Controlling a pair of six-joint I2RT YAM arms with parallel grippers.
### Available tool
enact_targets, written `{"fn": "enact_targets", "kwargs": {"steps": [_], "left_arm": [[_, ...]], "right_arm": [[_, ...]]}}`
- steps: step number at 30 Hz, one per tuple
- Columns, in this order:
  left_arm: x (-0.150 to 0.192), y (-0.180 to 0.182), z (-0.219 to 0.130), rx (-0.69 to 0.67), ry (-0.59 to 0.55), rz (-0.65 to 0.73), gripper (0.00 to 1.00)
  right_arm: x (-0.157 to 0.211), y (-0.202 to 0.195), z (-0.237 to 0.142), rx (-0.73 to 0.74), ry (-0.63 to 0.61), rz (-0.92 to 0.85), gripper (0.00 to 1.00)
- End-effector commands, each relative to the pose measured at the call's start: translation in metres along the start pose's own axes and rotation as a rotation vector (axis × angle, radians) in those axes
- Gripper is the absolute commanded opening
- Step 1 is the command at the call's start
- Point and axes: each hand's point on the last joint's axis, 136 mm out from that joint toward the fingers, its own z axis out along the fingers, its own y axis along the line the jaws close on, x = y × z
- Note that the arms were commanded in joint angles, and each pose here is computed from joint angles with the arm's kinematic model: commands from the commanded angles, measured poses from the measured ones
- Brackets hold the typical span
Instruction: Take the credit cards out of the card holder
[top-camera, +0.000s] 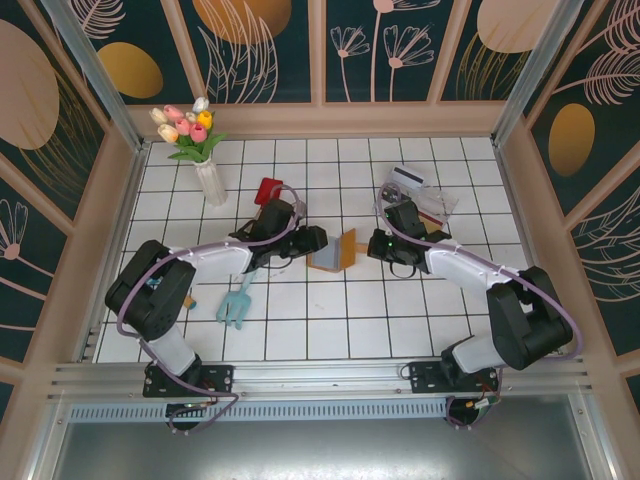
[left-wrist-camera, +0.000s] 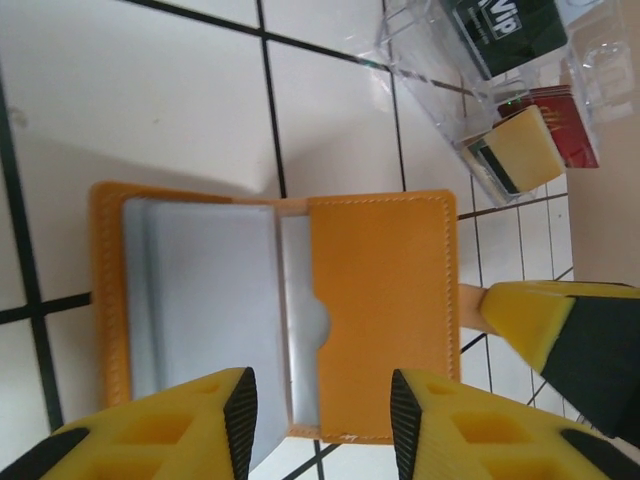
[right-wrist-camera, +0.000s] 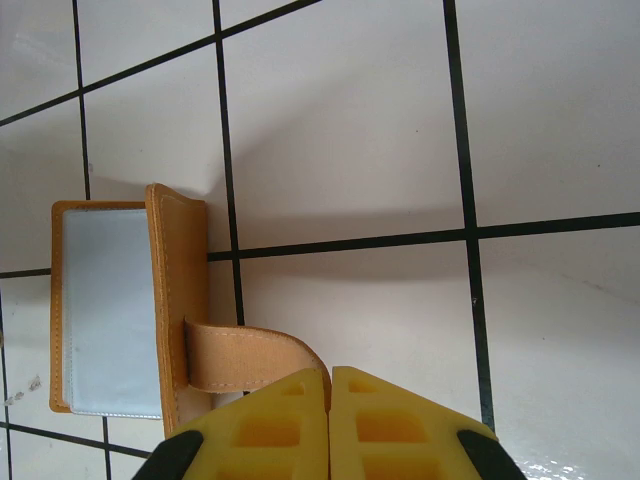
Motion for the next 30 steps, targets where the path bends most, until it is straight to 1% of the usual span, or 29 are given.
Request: {"fn": "enact_targets", "kwargs": {"steps": [1,4,6,9,12,15,17,18,20,22,25,27,28,30], "left_arm": [[-0.001,-0.009,0.009,0.015,0.029,0.035,0.42],[0.010,0.001,0.023,-0.014,0.081,0.036,0.40],[0.010,-0.009,0.034,-0.002,0.100,0.056,0.35],[0.018,-0.019,0.049,0.011,0.133,0.093,0.31],[0.018,-0.016,0.058,-0.009,0.137,0.102,0.26],[0.020,0.000,0.067,-0.065,0.142,0.102,0.23],[0.024,0.008,0.071,-0.085,0.154,0.097,0.22],[0.027,0.010,0.072,-0.089,0.161,0.096,0.22],[0.032,0.012,0.074,-0.084,0.179,0.092,0.18],[0.035,0.010,0.074,-0.075,0.186,0.091,0.17],[0.037,0.009,0.075,-0.076,0.191,0.093,0.15],[0.038,0.011,0.077,-0.082,0.196,0.091,0.13],[0.039,0.011,0.078,-0.085,0.200,0.091,0.10],[0.040,0.012,0.079,-0.090,0.203,0.090,0.09]], "right_arm": [[0.001,-0.008,0.002,0.031,0.015,-0.022,0.07],[0.003,-0.010,0.005,0.034,0.024,-0.027,0.07],[0.004,-0.010,0.007,0.026,0.035,-0.022,0.08],[0.004,-0.009,0.008,0.005,0.043,-0.007,0.09],[0.002,-0.010,0.007,0.007,0.037,-0.003,0.10],[0.000,-0.013,0.006,0.013,0.034,0.008,0.22],[-0.002,-0.012,0.004,0.011,0.024,0.012,0.27],[-0.003,-0.010,0.001,0.008,0.017,0.015,0.30],[-0.008,-0.008,-0.006,0.001,-0.007,0.026,0.34],[-0.015,-0.005,-0.015,0.000,-0.036,0.039,0.37],[-0.026,0.005,-0.031,-0.035,-0.083,0.053,0.37],[-0.031,0.015,-0.041,-0.075,-0.104,0.060,0.35],[-0.033,0.020,-0.046,-0.095,-0.114,0.062,0.34],[-0.036,0.028,-0.054,-0.119,-0.130,0.070,0.31]]}}
